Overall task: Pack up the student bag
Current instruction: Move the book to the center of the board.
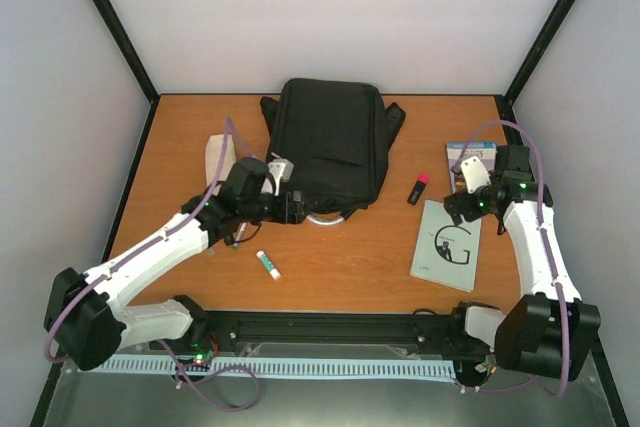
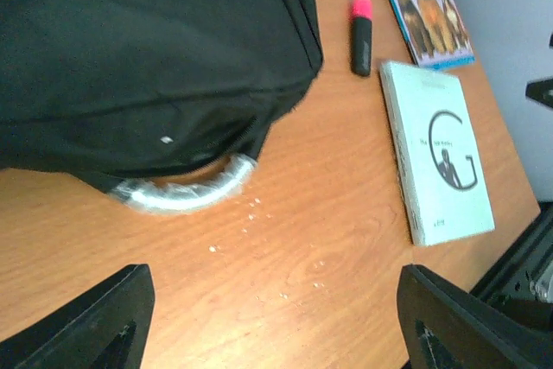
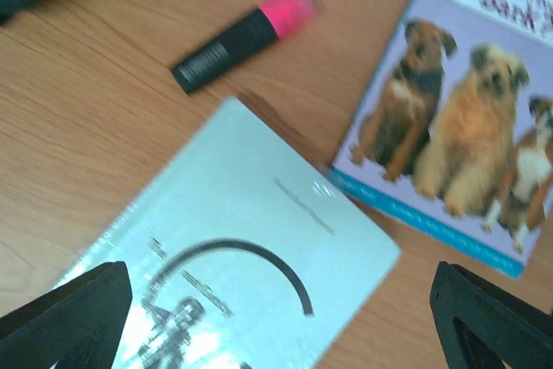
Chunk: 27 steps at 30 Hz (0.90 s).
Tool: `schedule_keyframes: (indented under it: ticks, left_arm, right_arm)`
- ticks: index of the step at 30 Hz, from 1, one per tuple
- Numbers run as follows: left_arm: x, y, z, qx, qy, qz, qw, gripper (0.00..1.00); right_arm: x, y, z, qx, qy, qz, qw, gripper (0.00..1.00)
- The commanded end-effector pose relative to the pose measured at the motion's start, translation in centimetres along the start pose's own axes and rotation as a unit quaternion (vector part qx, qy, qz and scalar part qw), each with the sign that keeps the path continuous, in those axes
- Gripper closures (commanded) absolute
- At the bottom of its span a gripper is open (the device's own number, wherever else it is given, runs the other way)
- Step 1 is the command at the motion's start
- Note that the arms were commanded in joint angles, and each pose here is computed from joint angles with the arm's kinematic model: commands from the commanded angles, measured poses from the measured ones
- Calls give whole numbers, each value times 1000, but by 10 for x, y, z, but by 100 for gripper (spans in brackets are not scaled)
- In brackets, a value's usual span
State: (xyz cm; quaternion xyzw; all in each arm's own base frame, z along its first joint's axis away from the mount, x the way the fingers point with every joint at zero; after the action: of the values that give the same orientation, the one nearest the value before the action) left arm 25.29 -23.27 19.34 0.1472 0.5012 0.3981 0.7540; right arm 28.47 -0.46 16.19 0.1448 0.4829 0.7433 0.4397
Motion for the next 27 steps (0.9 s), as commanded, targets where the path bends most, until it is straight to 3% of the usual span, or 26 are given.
schedule_keyframes:
  ticks: [1,8,11,13,16,18,21,24,27]
  left_arm:
    - [-12,-17,-20,28,-13,0,1000,19]
    - [-32,-47,-42,70,-31,-17,997,16]
    - [-29,-58,-36,66,-29,16,997,18]
    - [-21,-61,-22,47,-49,65,996,20]
    - [16,-54,9,-4,-50,211,976,23]
    - [30,-50,23,-13,-26,238,971,20]
    - [40,-48,38,-27,17,214,976,17]
    - [-4,-67,39,6,1,86,996,18]
    - [-46,-94,16,53,-25,20,998,20]
  right_arm:
    - [-13,0,-39,56,-7,2,998,4]
    - [-28,-4,-82,100,-40,11,994,6]
    - [-27,-10,-95,119,-37,12,992,10]
    - [-24,-11,-95,115,-31,16,993,13]
    - [-24,-9,-94,109,-30,13,993,15]
    - [-24,-11,-98,121,-33,13,992,17]
    - [-21,-17,-111,146,-27,15,989,16]
    - [-17,-26,-124,169,-27,24,985,11]
    - [-13,-34,-135,192,-33,39,980,9]
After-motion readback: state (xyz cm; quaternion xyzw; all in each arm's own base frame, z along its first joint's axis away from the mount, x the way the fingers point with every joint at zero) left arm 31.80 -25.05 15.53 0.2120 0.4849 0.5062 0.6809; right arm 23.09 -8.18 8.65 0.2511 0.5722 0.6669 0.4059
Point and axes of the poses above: each gripper's point midway between its finger pads, its own y axis back along the fingers, its own x axis along the line the jaws close on, z = x × y, the point moved 1 cm from there along y, back along the fingers, and after that the axes turned 11 degrees about y, right-handed, at the moved point
